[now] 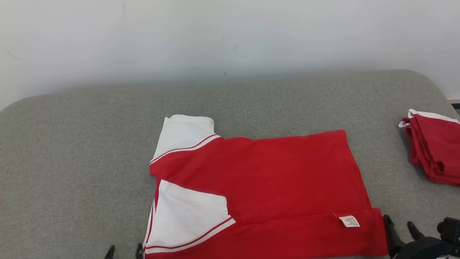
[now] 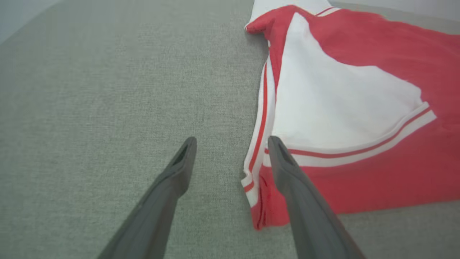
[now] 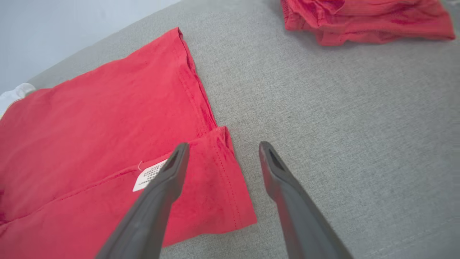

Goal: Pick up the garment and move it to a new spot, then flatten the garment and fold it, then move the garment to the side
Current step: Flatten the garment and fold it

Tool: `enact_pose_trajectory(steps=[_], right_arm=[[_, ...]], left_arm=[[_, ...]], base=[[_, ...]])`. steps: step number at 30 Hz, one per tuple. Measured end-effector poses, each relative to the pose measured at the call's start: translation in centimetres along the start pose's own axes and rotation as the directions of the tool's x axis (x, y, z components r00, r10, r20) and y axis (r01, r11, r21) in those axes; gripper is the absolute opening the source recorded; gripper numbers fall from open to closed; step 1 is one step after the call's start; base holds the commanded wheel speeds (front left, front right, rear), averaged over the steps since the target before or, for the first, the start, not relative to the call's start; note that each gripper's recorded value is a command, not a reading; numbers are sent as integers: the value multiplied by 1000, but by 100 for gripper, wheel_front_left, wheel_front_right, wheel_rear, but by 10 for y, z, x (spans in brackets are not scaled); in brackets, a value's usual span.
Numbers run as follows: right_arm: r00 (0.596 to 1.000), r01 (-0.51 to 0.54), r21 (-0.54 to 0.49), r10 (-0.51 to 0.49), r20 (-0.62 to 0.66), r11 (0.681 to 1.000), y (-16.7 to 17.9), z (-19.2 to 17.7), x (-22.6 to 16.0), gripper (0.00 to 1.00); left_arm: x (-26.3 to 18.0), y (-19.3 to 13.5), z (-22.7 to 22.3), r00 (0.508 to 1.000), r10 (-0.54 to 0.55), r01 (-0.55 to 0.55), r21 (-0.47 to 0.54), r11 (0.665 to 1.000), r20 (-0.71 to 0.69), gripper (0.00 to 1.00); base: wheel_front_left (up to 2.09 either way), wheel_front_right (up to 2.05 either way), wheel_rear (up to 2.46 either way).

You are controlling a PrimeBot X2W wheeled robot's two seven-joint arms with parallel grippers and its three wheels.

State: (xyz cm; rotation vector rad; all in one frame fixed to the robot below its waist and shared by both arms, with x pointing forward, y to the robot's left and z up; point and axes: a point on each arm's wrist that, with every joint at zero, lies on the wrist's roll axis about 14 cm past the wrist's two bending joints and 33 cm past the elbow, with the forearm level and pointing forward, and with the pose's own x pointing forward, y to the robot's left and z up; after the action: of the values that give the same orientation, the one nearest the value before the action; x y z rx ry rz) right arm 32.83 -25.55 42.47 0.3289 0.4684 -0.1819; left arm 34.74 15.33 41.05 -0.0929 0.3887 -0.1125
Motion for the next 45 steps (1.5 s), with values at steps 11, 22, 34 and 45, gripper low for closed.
enact_pose_trajectory(steps=[11,22,34,45], right_arm=[[951,-70,-89,94,295,994,29,44,-16,100],[880,-171,-199,241,410,965,65,49,-30,100],[901,-176,-201,240,360,964,63,35,-28,100],[944,-192,-263,251,215,945,78,73,19,100]], left_arm=[[-29,20,102,893,125,-97,-86,992,432,100],[-72,37,118,814,180,-123,-140,983,552,100],[-61,25,79,883,100,-64,-94,994,458,100],[22,12,118,917,-25,23,9,1000,398,100]], base=[[0,0,0],[0,0,0],[0,0,0],[0,0,0]])
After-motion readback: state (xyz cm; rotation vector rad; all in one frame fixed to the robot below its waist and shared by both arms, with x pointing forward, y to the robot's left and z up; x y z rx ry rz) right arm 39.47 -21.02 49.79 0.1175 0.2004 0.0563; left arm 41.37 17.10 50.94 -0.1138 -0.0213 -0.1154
